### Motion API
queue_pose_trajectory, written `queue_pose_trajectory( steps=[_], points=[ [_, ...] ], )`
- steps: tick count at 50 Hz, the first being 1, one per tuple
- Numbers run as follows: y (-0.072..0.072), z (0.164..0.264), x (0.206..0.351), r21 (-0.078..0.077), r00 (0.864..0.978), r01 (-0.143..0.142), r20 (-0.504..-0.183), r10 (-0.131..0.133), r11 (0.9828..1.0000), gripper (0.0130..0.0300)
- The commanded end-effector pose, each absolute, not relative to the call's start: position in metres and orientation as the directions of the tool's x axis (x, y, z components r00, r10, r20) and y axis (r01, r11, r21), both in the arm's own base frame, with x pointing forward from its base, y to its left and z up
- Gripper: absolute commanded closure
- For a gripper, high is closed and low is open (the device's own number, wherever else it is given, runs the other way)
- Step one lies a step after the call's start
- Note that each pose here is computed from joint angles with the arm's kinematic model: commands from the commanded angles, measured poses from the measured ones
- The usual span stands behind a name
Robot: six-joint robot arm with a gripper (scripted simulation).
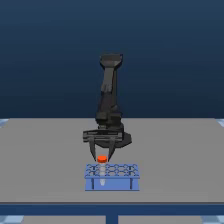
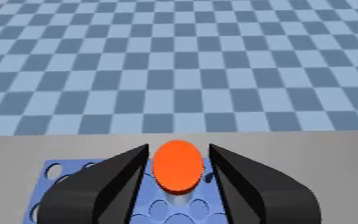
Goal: Pick up the centrifuge tube on the rack
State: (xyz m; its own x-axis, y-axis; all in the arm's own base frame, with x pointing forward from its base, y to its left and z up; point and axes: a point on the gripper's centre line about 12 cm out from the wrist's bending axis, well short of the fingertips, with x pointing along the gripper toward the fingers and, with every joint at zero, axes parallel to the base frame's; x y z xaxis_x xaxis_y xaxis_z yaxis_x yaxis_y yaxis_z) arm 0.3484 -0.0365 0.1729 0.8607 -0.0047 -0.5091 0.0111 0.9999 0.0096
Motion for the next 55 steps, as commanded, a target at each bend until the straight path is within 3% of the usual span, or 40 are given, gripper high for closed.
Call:
queue_pose_trajectory(
  steps=[1,29,30,55],
  points=[
    [-0.036,0.1704,0.3489,0.0,0.866,0.0,-0.5,0.0,1.0,0.013],
    [-0.036,0.1637,0.3489,0.0,0.866,0.0,-0.5,0.0,1.0,0.013],
    [-0.036,0.1637,0.3489,0.0,0.866,0.0,-0.5,0.0,1.0,0.03],
    [-0.0361,0.164,0.3488,0.0,0.866,0.001,-0.501,-0.001,1.0,0.03]
  ],
)
